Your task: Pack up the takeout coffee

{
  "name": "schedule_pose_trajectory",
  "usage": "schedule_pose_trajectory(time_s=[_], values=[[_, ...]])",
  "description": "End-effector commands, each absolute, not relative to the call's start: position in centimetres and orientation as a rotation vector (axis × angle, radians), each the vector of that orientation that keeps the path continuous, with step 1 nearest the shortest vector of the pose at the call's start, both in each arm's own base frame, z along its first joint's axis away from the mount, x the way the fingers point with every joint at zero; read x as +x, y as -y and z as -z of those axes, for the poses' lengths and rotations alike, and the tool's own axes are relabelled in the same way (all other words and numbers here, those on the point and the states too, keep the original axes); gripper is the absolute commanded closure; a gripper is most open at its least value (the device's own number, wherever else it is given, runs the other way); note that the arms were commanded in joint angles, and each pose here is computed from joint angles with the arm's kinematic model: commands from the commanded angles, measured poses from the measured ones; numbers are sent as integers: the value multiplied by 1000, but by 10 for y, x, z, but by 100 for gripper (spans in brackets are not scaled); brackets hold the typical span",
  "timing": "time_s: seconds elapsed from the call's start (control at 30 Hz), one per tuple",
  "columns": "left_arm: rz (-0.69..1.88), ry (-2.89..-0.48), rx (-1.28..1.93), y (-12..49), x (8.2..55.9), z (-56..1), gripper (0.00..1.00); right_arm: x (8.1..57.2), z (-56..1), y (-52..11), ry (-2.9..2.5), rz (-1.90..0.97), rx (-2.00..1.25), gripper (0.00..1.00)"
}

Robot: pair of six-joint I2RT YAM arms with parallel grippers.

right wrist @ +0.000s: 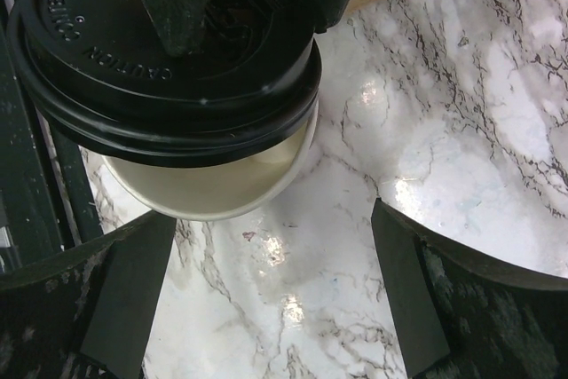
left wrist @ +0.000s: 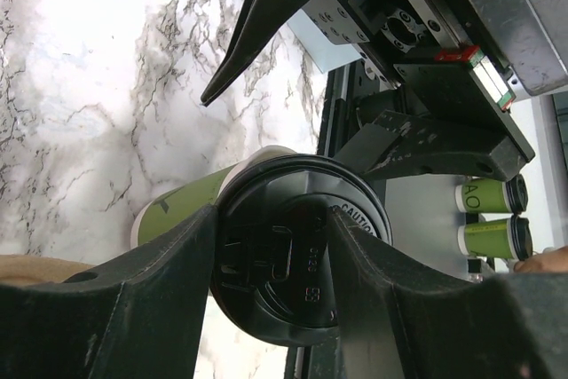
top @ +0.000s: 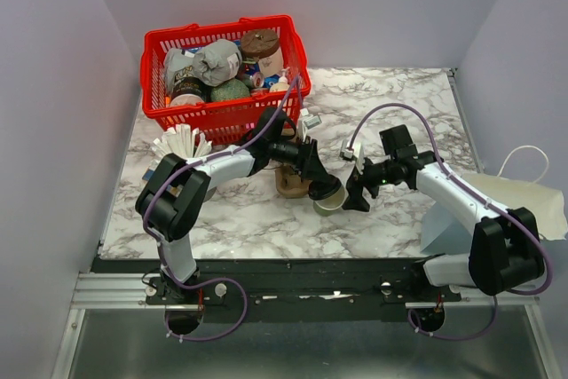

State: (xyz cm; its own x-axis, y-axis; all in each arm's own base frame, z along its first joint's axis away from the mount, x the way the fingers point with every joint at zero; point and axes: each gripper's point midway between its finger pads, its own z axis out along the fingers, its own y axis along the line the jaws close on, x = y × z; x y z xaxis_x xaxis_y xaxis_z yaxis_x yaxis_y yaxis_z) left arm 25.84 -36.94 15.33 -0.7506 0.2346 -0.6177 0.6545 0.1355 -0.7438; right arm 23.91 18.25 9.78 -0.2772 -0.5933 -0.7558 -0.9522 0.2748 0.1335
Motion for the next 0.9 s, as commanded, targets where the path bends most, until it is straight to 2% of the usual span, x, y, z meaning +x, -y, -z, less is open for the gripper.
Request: schedule_pose_trajectory(time_s=[0.0, 0.87], values=[[1683, -1994, 905, 373, 249, -175, 40, 252, -100, -189, -1937, -777, -1359, 0], [1361, -2062, 872, 366, 279, -154, 41, 268, -107, -200, -2010, -836, -1215, 0]])
